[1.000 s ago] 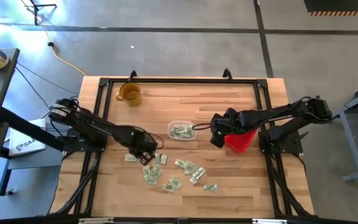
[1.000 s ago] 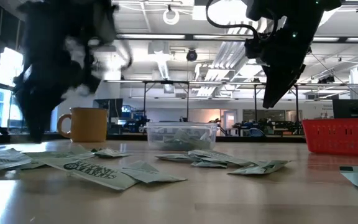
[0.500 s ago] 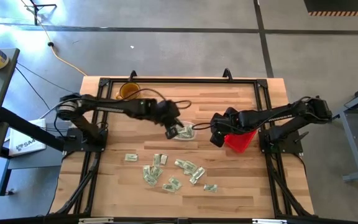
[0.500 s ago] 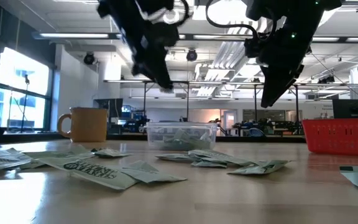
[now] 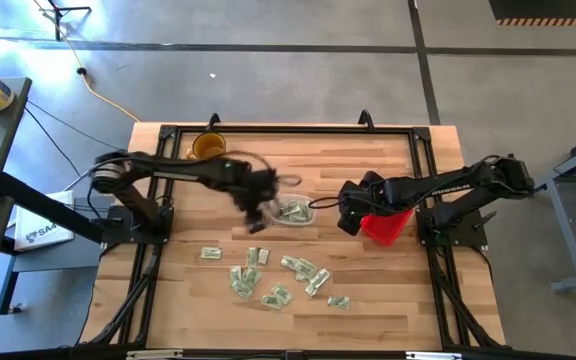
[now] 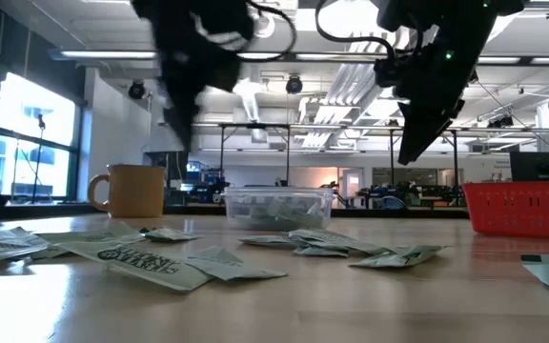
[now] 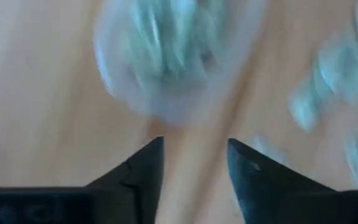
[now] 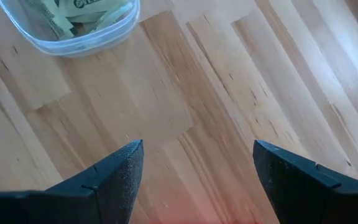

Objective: Pick and place items into bin
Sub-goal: Put the white stevia packet into the transparent bin

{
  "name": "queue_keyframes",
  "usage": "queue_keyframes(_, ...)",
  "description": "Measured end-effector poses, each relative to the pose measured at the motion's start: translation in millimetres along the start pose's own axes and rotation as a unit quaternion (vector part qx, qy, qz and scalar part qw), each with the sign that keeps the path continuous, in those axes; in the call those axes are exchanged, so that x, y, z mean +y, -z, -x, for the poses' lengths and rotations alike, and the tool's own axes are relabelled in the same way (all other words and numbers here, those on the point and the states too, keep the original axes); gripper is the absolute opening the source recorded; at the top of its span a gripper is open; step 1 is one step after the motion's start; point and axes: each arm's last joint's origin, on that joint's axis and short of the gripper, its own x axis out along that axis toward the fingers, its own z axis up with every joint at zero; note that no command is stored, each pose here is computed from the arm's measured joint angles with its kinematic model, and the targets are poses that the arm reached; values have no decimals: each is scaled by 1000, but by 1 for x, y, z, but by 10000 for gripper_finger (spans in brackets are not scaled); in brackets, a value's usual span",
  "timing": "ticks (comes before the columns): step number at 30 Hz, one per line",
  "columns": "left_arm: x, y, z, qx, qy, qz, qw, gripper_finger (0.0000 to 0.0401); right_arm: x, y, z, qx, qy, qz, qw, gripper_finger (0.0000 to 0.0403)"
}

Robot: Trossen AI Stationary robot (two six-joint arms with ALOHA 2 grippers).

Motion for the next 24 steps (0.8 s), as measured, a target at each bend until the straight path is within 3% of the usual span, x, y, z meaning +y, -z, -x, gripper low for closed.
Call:
queue_keyframes(5,-32,55,14,87,-19,-88,992,251,1,-4,0,-16,-8,31,999,294)
queue_keyframes(12,-59,108,-23,107,-31,-130,985,260,4,-7,0,-29,-34,63,997,294)
queue_keyframes(20,-45,153,-64,143,-53,-114,982,244,5,-7,0,-26,-41,56,997,294)
queue_keyframes(24,-38,161,-71,142,-58,-117,981,209,5,-6,0,-23,-40,41,998,294)
